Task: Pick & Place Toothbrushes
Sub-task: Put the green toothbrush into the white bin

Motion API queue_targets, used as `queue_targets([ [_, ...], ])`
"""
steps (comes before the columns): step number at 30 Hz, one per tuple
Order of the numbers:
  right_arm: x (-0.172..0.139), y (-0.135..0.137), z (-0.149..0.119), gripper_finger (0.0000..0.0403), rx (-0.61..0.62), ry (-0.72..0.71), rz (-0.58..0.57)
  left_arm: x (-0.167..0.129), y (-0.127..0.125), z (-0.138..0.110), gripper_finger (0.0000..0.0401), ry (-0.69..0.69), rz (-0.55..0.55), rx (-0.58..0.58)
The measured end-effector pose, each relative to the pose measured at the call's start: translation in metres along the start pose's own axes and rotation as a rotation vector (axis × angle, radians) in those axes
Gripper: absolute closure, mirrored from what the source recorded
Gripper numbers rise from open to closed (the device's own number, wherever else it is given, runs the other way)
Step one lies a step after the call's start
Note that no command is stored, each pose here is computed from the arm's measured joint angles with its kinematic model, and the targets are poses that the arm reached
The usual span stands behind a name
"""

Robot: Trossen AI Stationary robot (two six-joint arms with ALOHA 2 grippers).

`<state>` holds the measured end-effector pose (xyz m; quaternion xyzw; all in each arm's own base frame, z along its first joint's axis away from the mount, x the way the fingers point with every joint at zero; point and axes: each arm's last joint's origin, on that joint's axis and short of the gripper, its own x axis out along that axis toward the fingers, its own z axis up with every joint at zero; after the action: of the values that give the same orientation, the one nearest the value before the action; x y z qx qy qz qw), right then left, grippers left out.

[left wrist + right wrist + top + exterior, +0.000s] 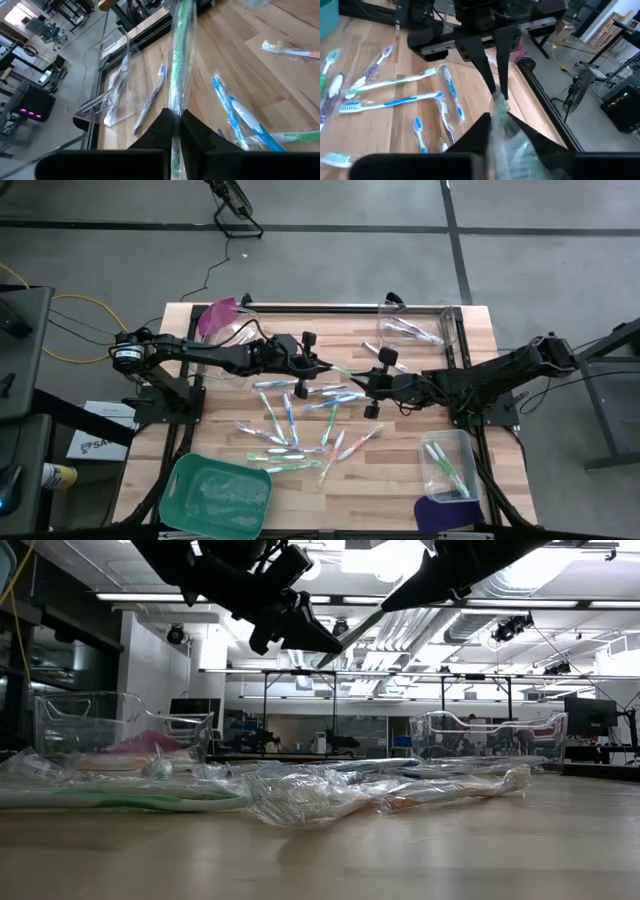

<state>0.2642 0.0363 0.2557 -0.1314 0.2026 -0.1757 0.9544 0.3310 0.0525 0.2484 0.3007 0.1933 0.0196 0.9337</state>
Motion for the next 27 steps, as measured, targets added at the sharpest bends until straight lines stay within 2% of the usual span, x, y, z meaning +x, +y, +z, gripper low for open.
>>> queue_targets([
  [5, 0.0, 0.0, -0.001, 0.0387, -0.002, 0.011, 0.001, 0.0, -0.002, -0.004, 0.0338, 0.049, -0.007, 0.018],
  [11, 0.0, 0.0, -0.001, 0.0391, 0.021, 0.014, -0.012, -0.003, -0.004, -0.012, 0.0253, 0.186, 0.018, 0.053],
  [14, -0.003, -0.003, -0.002, 0.039, 0.038, 0.023, -0.032, -0.006, -0.004, -0.015, 0.0225, 0.263, 0.046, 0.072],
  [19, -0.017, -0.013, 0.008, 0.039, 0.116, 0.106, -0.039, -0.018, 0.001, -0.014, 0.0214, 0.348, 0.119, 0.057],
  [23, -0.033, -0.02, 0.016, 0.039, 0.177, 0.189, -0.027, -0.022, 0.001, -0.015, 0.0219, 0.377, 0.121, 0.039],
  [27, -0.047, -0.029, 0.025, 0.039, 0.241, 0.276, 0.036, -0.023, -0.001, -0.017, 0.0224, 0.397, 0.106, 0.043],
])
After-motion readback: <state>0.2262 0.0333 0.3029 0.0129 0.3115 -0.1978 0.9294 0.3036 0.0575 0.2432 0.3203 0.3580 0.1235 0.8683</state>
